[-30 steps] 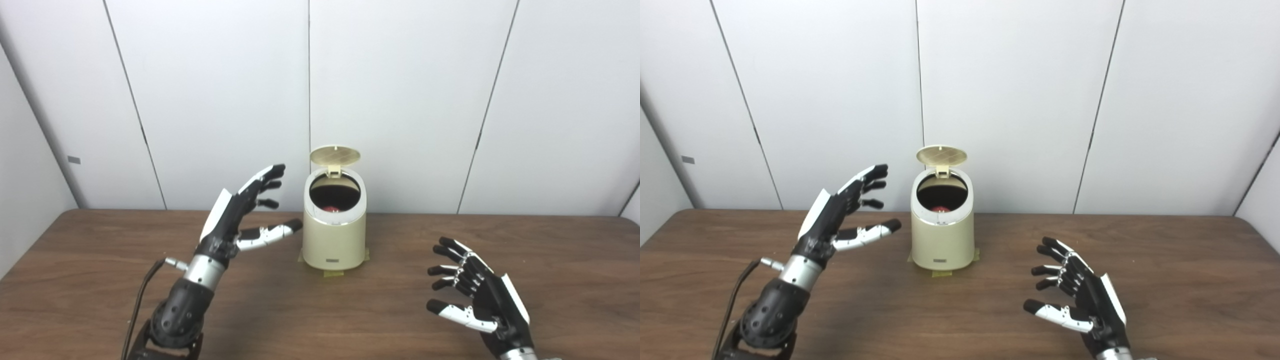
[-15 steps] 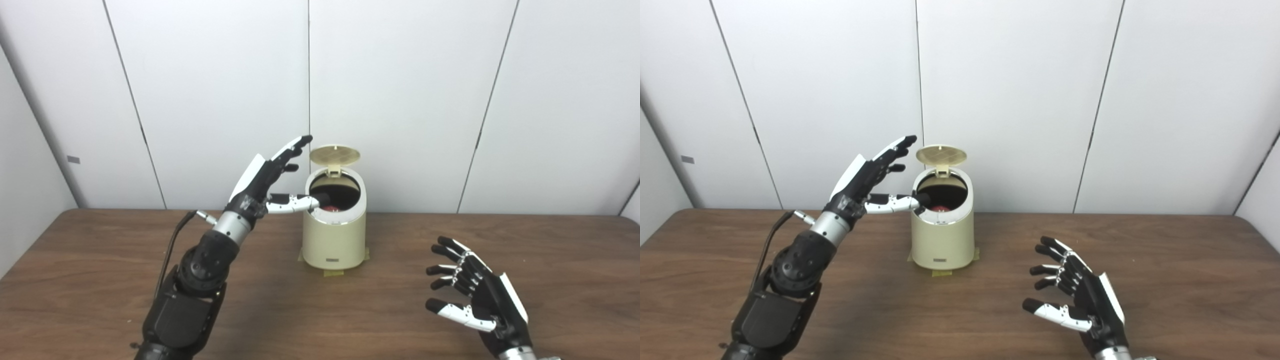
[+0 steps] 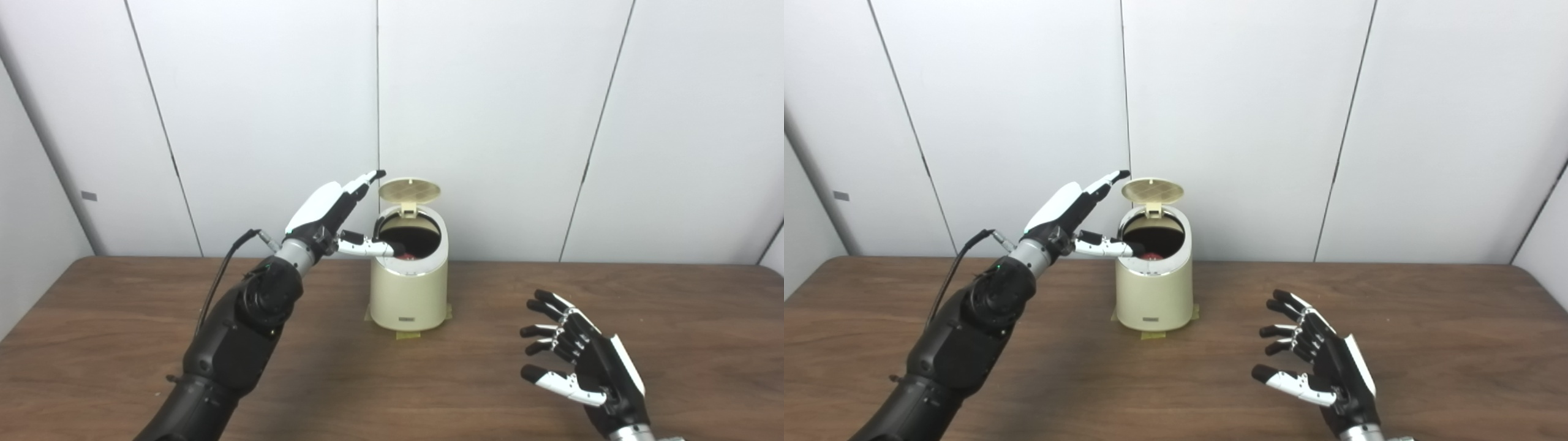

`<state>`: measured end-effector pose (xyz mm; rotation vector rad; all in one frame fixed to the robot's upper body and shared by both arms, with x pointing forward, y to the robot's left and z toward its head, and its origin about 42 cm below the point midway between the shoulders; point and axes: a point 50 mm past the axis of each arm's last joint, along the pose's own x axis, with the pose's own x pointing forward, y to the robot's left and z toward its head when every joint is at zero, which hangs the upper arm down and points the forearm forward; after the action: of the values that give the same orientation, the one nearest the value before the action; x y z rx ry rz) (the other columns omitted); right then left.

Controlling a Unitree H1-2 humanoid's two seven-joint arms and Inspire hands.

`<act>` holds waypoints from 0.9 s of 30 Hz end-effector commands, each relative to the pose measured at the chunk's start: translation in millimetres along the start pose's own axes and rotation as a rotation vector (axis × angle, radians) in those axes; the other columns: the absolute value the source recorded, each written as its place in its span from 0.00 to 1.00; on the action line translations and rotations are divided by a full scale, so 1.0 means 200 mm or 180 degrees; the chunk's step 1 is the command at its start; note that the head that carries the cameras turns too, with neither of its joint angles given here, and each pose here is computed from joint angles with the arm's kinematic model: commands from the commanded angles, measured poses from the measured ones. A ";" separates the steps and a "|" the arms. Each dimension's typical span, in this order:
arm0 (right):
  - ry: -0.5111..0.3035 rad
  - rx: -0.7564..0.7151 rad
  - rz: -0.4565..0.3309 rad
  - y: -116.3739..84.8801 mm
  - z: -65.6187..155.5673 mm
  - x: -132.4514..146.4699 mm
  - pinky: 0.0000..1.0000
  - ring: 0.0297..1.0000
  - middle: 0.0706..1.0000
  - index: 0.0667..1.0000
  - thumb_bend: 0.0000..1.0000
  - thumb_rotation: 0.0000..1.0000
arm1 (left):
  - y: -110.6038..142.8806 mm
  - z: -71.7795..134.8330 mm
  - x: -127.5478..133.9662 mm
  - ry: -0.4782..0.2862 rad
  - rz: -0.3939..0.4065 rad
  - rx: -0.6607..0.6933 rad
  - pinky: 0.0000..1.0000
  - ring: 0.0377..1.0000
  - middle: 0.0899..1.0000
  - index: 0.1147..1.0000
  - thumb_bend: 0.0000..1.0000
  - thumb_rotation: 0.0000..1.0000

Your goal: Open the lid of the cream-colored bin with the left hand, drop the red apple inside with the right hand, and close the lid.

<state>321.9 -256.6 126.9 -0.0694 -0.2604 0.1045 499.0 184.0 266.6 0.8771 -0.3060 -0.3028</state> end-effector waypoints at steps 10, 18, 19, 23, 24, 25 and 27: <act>-0.0179 -0.0011 0.0036 0.02 0.05 0.05 0.49 0.61 0.79 0.79 0.80 0.27 | 0.19 0.16 0.09 -0.0357 0.0153 0.0351 0.93 0.97 0.94 0.90 0.87 0.36; -0.0173 -0.0014 0.0041 0.04 0.05 0.05 0.49 0.60 0.78 0.79 0.80 0.26 | 0.22 0.17 0.08 -0.0429 0.0097 0.0374 0.96 0.96 0.92 0.87 0.88 0.35; -0.0170 -0.0007 0.0038 0.04 0.05 0.05 0.48 0.60 0.78 0.79 0.80 0.26 | 0.23 0.17 0.08 -0.0442 0.0090 0.0372 0.97 0.97 0.92 0.86 0.88 0.35; -0.0152 0.0001 0.0037 0.05 0.05 0.05 0.49 0.60 0.78 0.79 0.79 0.25 | 0.25 0.17 0.07 -0.0479 0.0068 0.0365 0.96 0.97 0.92 0.86 0.88 0.35; -0.0148 0.0004 0.0038 0.05 0.05 0.05 0.49 0.60 0.78 0.79 0.79 0.25 | 0.25 0.17 0.06 -0.0485 0.0066 0.0370 0.97 0.97 0.92 0.86 0.88 0.35; -0.0148 0.0009 0.0041 0.05 0.05 0.05 0.49 0.60 0.78 0.79 0.79 0.25 | 0.26 0.17 0.06 -0.0494 0.0066 0.0367 0.97 0.97 0.92 0.86 0.87 0.35; -0.0143 0.0008 0.0036 0.05 0.06 0.05 0.48 0.60 0.78 0.79 0.78 0.24 | 0.26 0.18 0.05 -0.0502 0.0060 0.0360 0.98 0.97 0.92 0.86 0.88 0.35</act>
<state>321.8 -248.8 126.6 -0.0744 -0.2495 0.1153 498.6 190.6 286.2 0.9582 -0.3559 -0.3657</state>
